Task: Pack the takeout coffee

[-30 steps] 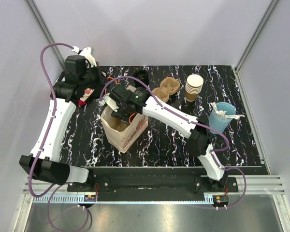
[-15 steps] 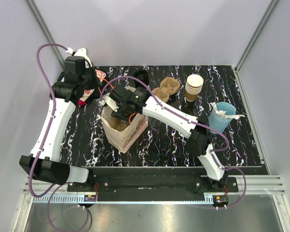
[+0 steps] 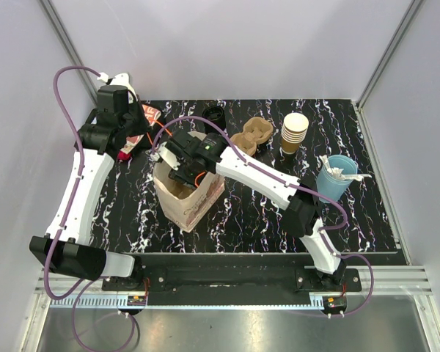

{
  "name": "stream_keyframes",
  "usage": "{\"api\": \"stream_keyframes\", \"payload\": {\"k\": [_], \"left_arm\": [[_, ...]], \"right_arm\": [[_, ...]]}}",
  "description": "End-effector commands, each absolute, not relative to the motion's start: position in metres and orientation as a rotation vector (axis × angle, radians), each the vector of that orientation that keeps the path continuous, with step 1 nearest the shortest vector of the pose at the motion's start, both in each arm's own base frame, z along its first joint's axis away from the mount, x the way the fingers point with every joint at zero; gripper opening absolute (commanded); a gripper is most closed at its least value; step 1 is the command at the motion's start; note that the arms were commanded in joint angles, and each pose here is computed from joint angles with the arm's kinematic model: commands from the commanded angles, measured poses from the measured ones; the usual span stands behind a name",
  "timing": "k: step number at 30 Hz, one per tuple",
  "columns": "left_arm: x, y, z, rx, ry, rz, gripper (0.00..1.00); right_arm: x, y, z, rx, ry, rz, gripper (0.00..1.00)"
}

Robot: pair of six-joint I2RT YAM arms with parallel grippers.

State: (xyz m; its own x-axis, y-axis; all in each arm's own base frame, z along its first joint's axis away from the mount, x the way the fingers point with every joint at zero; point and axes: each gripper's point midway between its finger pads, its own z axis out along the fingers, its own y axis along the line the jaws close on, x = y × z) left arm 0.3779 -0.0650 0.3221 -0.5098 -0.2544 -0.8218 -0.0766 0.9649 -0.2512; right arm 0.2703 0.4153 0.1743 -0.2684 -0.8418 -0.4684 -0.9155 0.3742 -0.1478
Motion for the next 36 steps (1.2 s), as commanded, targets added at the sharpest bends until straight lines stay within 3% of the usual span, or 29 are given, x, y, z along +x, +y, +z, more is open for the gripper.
{"api": "stream_keyframes", "payload": {"k": [1, 13, 36], "left_arm": [[0.385, -0.059, 0.354, -0.258, 1.993, -0.224, 0.0], [0.384, -0.06, 0.354, -0.254, 1.995, -0.237, 0.0], [0.382, -0.063, 0.355, -0.245, 1.992, -0.26, 0.0]], "right_arm": [[0.269, 0.416, 0.18, -1.509, 2.164, 0.247, 0.55], [0.271, 0.414, 0.195, -1.489, 2.135, 0.25, 0.81], [0.28, 0.407, 0.274, -1.39, 1.984, 0.251, 1.0]]}}
